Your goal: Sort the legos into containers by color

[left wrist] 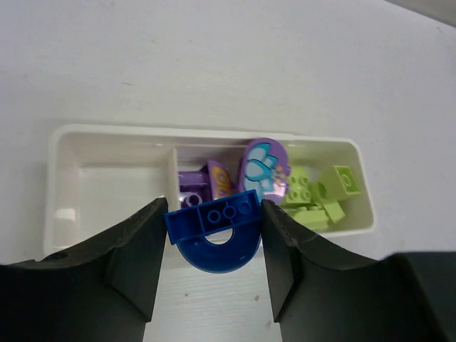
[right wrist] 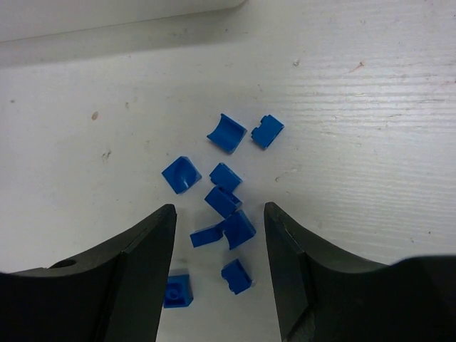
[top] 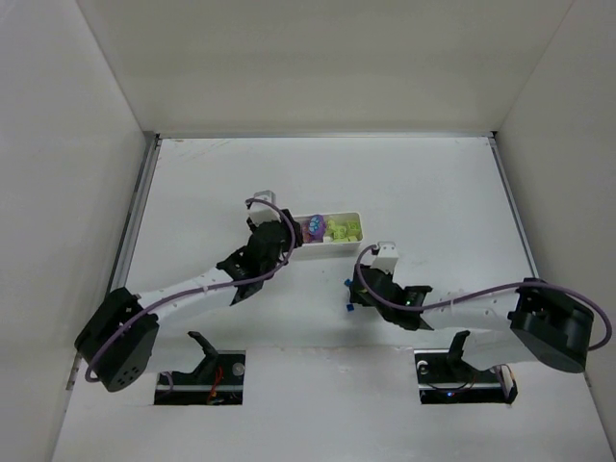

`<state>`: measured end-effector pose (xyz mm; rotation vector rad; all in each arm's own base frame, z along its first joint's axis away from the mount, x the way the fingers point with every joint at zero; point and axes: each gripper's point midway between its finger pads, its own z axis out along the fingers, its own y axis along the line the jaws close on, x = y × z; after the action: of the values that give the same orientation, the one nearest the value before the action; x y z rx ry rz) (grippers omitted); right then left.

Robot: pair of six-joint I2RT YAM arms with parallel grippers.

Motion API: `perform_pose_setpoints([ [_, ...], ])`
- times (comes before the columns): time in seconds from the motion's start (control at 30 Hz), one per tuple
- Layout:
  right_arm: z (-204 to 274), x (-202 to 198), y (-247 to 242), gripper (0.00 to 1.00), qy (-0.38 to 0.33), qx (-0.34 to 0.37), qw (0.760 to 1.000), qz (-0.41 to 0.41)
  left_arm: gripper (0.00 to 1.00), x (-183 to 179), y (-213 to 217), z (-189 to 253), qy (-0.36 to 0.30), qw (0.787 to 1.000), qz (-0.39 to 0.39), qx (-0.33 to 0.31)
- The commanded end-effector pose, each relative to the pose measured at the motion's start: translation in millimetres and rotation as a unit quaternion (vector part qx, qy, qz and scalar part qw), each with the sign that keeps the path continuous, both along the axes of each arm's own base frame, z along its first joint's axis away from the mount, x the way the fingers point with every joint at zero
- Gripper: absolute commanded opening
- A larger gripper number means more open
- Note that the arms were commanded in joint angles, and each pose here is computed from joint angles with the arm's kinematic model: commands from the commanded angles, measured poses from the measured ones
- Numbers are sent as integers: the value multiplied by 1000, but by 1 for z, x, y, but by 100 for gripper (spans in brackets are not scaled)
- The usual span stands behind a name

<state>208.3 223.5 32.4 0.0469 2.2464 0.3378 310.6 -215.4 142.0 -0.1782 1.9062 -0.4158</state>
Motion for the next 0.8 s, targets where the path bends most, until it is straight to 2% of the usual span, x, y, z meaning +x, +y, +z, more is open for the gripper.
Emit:
perform_pose_setpoints([
  [0.0,9,9,4,58,-17,-22,999,-19,26,9,19,-9,19,1000,22,-11],
  [0.17,3,8,5,56,-12,-53,998,-23,27,27,31,-27,46,998,38,-1],
  [0.47,-1,11,3,49,-12,-78,996,-33,28,31,44,-53,75,994,61,43],
  [0.6,-6,11,5,43,-8,-84,996,-33,35,35,44,-56,74,992,67,75],
  [0.77,-6,11,4,36,-11,-85,996,-36,47,34,44,-54,67,992,69,77],
])
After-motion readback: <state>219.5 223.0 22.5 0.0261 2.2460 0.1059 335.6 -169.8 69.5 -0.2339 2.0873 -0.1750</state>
